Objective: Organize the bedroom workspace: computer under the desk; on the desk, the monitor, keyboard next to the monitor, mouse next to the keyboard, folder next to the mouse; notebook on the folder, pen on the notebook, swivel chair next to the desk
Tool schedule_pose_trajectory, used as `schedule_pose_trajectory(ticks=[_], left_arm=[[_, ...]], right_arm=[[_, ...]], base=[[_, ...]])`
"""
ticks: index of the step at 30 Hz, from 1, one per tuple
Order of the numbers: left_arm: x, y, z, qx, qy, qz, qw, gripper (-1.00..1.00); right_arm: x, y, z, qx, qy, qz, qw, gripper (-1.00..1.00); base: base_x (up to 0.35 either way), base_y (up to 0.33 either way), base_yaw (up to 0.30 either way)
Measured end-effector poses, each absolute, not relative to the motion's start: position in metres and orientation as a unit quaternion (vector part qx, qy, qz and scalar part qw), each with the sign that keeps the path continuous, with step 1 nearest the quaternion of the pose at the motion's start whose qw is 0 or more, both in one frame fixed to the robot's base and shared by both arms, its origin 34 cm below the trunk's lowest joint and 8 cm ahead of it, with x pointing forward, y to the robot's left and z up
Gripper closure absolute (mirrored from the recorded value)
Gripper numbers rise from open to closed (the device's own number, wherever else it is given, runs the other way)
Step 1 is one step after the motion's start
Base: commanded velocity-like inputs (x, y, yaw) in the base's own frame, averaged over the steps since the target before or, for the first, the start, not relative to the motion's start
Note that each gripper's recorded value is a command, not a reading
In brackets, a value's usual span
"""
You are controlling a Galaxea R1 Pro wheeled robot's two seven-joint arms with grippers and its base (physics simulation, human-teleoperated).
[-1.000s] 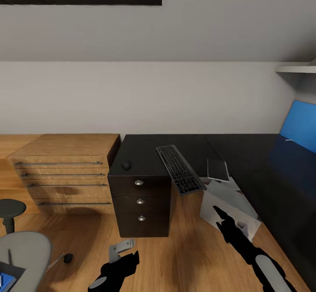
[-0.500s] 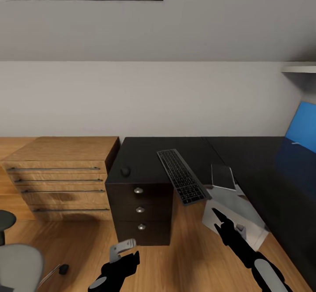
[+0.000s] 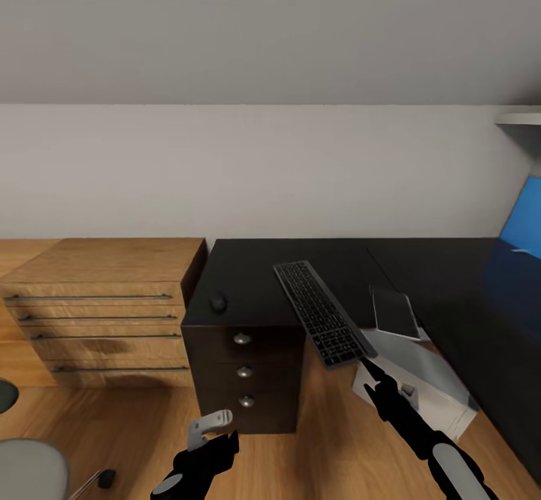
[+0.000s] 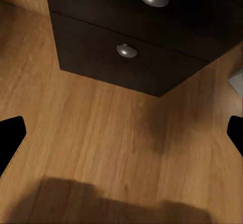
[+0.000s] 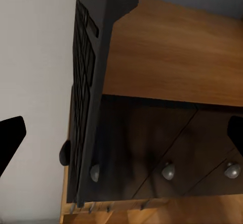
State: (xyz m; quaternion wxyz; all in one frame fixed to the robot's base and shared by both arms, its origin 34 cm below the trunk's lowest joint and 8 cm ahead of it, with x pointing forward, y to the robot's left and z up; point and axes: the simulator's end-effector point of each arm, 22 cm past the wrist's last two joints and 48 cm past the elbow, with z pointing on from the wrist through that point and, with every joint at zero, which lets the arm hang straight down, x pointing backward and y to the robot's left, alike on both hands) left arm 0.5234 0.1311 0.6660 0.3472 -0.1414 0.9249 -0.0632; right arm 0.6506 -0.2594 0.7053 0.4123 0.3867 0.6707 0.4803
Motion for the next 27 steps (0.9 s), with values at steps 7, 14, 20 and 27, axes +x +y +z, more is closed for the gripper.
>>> schedule_pose_trajectory(ticks=[7,14,20,27], left_arm=[[0.5231,0.1315,0.6648,-0.142,0.925,-0.062,0.346,-1.00],[0.5200,0.1337,0.6584,-0.141,0.928,-0.056,0.340,-1.00],[0.5199,0.1344,0.6577,-0.141,0.928,-0.055,0.340,-1.00],[0.5199,0.1343,0.6575,-0.141,0.928,-0.055,0.339,-1.00]], right_arm=[[0.6506,-0.2585,0.7050,0.386,0.671,0.481,0.412,-1.00],[0.6506,-0.2589,0.7054,0.386,0.671,0.481,0.412,-1.00],[0.6506,-0.2591,0.7053,0.386,0.671,0.480,0.412,-1.00],[0.6509,-0.2596,0.7058,0.386,0.671,0.480,0.413,1.00]], base=[[0.054,0.036,0.000],[0.141,0.030,0.000],[0.053,0.045,0.000],[0.048,0.045,0.000]])
